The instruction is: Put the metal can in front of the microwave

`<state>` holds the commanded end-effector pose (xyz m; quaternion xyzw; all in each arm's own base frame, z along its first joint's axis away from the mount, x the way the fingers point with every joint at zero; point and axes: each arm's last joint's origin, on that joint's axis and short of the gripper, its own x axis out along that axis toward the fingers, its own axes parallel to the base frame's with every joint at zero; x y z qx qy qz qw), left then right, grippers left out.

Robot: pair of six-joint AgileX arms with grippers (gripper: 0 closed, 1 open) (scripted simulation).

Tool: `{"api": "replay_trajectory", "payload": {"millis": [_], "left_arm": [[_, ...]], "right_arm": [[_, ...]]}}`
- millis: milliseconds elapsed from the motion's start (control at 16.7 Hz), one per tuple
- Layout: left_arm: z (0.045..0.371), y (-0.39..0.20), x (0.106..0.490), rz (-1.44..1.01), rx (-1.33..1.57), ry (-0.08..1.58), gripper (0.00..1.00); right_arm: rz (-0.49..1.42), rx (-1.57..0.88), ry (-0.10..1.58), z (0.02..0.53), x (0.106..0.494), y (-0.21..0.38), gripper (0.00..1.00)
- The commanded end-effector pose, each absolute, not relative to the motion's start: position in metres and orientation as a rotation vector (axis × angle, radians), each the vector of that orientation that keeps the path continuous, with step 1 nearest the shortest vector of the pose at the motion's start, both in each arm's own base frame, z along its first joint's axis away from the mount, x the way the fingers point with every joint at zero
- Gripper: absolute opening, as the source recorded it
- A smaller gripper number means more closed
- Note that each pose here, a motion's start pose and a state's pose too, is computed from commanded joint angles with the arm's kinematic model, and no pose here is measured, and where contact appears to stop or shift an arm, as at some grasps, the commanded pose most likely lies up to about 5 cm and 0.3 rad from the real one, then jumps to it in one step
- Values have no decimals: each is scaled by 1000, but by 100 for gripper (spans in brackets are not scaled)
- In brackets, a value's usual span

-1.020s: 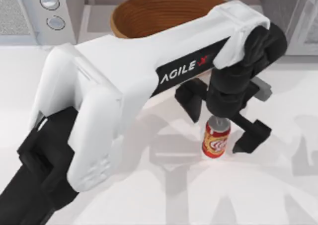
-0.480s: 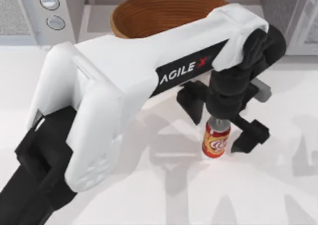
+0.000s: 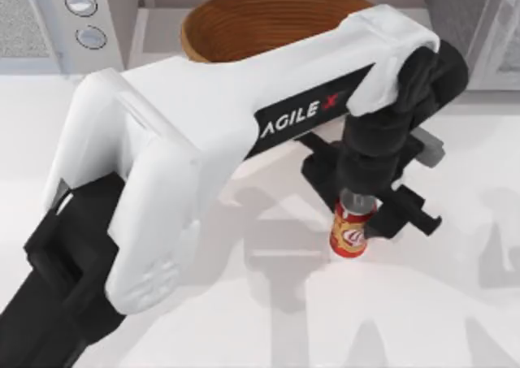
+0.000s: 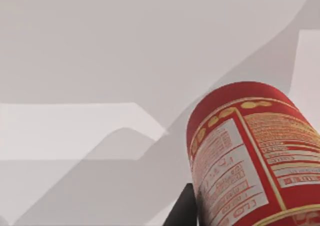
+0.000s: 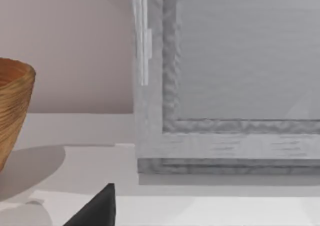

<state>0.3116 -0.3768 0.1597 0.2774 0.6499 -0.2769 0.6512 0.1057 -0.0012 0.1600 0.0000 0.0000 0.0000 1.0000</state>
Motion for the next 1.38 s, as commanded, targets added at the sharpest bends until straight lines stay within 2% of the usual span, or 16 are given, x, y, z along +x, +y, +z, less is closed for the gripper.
{"api": "replay_trajectory", "payload": {"millis": [120, 180, 720, 1200, 1380], "left_arm": [[160, -377, 312, -629, 630, 1476, 2], [160, -377, 312, -629, 630, 1476, 0], [160, -377, 312, -628, 630, 1477, 0], [196, -377, 312, -628, 631, 1477, 0], [199, -376, 312, -628, 630, 1477, 0]], "right_arm": [[0, 0, 0, 160, 106, -1, 100], [0, 0, 0, 160, 106, -1, 100], [0, 0, 0, 160, 106, -1, 100], [0, 0, 0, 160, 106, -1, 100], [0, 0, 0, 160, 106, -1, 100]]}}
